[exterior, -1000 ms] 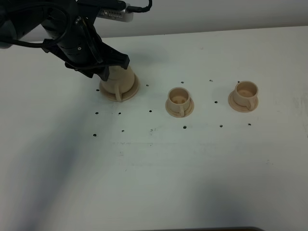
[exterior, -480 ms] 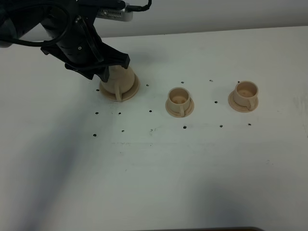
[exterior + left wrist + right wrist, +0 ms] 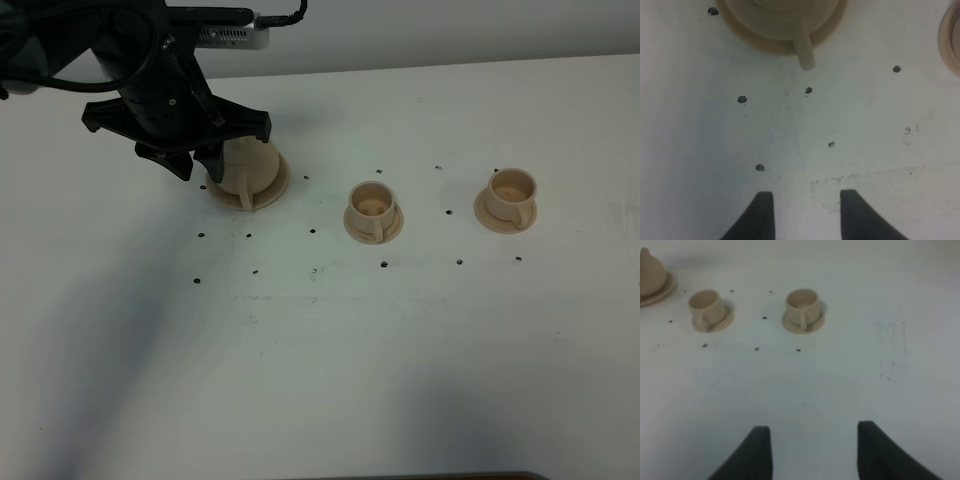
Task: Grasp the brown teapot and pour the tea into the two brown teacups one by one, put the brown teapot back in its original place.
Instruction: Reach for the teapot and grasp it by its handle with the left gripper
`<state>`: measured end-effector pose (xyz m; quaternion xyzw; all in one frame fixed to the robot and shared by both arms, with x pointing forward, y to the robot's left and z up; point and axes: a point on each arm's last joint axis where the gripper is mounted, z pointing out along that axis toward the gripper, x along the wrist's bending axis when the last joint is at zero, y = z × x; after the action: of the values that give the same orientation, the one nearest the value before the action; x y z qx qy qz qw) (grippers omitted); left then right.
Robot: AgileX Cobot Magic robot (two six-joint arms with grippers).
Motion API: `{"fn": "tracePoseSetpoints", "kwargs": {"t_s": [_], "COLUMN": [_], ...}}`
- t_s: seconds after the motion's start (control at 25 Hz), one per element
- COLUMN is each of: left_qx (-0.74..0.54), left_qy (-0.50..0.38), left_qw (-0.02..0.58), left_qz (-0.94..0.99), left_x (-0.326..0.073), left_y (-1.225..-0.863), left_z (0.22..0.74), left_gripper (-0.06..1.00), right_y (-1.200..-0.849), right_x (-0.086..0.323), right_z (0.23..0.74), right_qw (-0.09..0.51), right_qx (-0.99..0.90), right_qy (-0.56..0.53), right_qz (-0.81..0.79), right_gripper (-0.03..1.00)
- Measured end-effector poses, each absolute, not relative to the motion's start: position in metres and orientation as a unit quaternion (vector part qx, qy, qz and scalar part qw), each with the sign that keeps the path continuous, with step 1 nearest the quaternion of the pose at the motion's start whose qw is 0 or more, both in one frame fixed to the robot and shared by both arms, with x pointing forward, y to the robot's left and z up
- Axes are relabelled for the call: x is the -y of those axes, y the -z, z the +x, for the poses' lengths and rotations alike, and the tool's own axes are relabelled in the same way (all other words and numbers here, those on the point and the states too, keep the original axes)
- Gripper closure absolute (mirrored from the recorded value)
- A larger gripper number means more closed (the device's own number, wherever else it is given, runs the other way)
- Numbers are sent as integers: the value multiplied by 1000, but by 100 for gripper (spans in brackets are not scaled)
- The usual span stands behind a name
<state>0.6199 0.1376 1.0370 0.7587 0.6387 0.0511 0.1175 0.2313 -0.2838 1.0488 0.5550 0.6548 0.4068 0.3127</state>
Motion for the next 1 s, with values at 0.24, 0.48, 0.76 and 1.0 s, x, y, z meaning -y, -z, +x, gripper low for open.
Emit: {"fn": "tracePoseSetpoints", "kwargs": {"t_s": [0.24,0.48,0.76,1.0], "left_qx": [-655,-689,-706,-718], "left_qy": [-40,-29,23,49], "left_qw": [100,108,93,102], "left_qz": [748,716,701,687], "left_x": [-128,-119,-111,-128], "left_y": [-1018,-1002,-969,-965], "left_z": [643,664,669,677], "left_gripper": [61,61,61,57], "right_y": [-1049,-1049,-1049,-1049], "right_x": [284,284,284,284], "right_z": [231,231,231,231], "right_qw": [312,312,312,312], "right_qx": [-655,-655,-655,-655], "right_qy": [-407,-407,-407,-407], "right_qz": [555,555,555,555], "right_gripper": [56,56,56,56]}}
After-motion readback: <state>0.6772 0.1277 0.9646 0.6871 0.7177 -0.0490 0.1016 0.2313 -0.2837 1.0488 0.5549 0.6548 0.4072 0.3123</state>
